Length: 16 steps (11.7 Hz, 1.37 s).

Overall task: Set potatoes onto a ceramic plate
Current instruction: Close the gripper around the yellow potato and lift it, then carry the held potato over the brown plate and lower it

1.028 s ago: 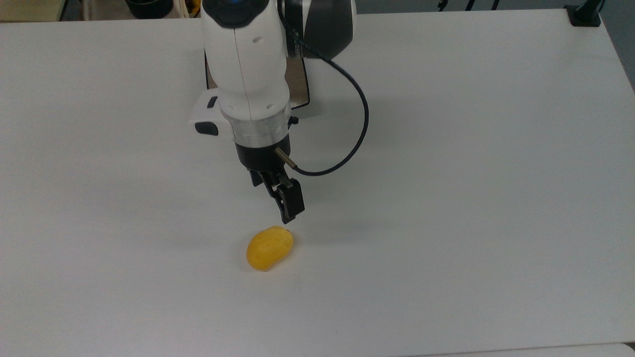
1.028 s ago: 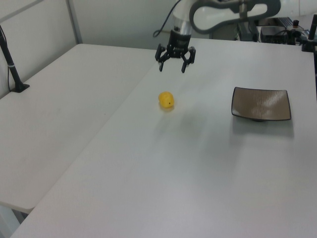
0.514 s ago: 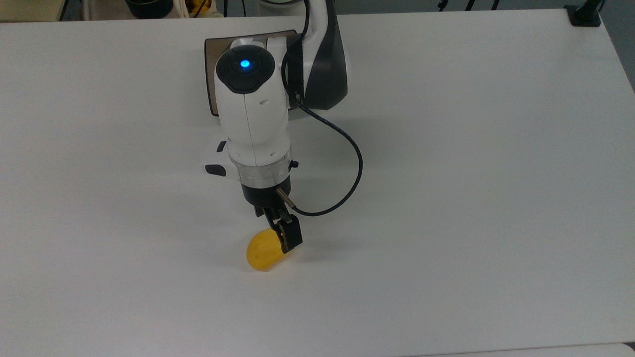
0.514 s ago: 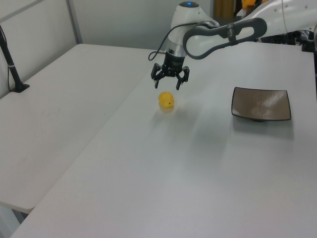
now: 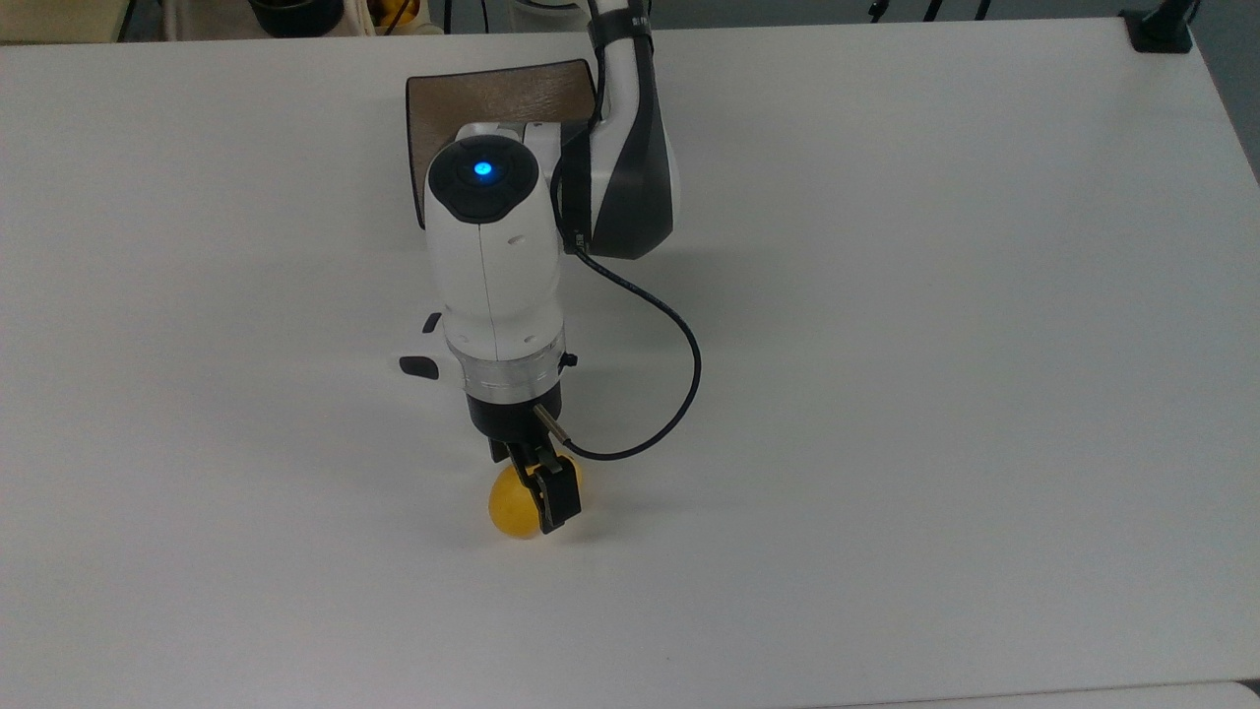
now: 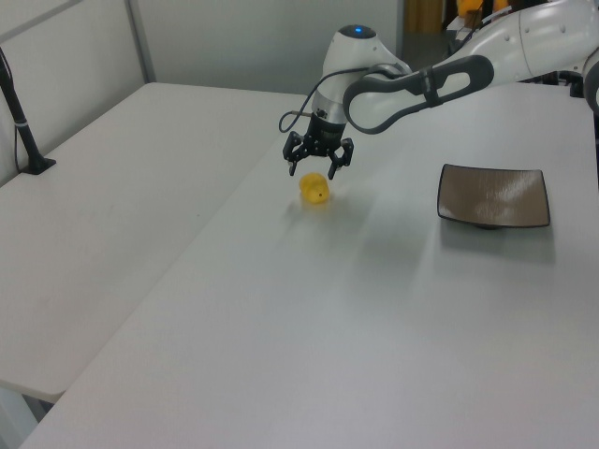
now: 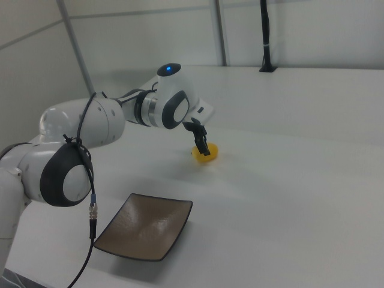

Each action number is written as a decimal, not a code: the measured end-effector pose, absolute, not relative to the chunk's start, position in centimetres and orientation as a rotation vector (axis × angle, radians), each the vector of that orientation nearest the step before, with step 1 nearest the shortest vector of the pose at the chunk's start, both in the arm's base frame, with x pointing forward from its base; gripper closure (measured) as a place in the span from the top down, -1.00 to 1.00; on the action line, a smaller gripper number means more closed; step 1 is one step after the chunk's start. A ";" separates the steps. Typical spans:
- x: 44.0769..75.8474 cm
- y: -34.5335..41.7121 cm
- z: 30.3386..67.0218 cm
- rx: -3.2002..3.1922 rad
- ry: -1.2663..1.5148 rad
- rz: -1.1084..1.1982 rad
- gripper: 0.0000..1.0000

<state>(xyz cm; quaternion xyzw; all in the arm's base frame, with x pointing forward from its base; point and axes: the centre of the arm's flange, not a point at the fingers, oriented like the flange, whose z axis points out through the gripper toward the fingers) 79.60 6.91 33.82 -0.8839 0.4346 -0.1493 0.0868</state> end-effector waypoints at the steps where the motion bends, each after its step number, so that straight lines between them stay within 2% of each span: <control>1: 79.7 7.0 33.2 -2.644 1.288 -0.453 1.00; 7: 79.5 9.1 31.5 -2.725 1.225 -0.472 1.00; 10: 79.4 9.1 31.1 -2.755 1.195 -0.479 0.67; 11: 79.5 9.2 31.1 -2.759 1.187 -0.481 0.34; 14: 79.6 9.1 32.0 -2.752 1.178 -0.500 0.30; 16: 79.5 8.9 35.2 -2.737 1.150 -0.547 0.30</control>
